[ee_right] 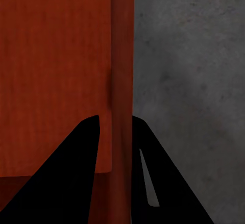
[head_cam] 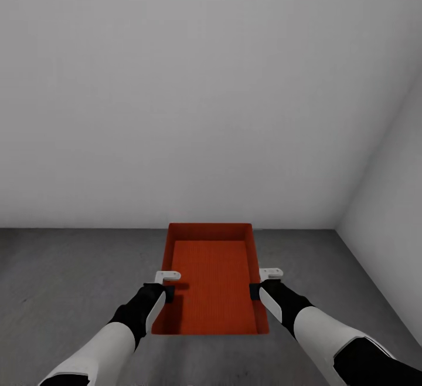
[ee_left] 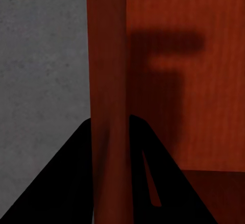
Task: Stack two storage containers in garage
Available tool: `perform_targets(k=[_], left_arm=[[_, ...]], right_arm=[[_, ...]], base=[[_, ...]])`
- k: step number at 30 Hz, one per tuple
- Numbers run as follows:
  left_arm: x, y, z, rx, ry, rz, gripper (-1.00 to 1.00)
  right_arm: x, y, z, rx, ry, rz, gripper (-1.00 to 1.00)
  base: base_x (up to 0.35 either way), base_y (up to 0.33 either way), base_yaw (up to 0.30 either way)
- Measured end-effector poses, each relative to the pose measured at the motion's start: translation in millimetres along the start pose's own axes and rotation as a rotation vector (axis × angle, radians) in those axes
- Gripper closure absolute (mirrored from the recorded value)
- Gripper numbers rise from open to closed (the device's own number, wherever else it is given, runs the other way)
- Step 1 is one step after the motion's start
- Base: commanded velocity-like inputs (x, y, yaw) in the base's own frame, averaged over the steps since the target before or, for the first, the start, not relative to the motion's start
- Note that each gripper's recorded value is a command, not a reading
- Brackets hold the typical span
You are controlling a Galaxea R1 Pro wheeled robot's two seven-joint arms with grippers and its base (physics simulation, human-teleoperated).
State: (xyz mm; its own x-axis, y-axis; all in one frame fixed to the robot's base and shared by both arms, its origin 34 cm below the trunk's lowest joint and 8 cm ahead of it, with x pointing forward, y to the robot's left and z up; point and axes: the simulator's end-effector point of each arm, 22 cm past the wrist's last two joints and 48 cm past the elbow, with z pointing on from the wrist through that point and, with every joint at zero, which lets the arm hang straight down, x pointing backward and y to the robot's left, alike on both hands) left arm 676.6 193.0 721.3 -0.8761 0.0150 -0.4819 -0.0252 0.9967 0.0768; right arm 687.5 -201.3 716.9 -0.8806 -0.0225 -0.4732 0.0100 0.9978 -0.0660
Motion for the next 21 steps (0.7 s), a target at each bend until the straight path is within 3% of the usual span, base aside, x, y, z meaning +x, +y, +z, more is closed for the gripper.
perform_targets(k=[21], left_arm=[[25,-3,36.8,0.001,0.033,0.003,1.00]], right_arm=[[25,3,37.3,-0.001,0.033,-0.002,1.00]], base=[[0.000,0.000,0.000]])
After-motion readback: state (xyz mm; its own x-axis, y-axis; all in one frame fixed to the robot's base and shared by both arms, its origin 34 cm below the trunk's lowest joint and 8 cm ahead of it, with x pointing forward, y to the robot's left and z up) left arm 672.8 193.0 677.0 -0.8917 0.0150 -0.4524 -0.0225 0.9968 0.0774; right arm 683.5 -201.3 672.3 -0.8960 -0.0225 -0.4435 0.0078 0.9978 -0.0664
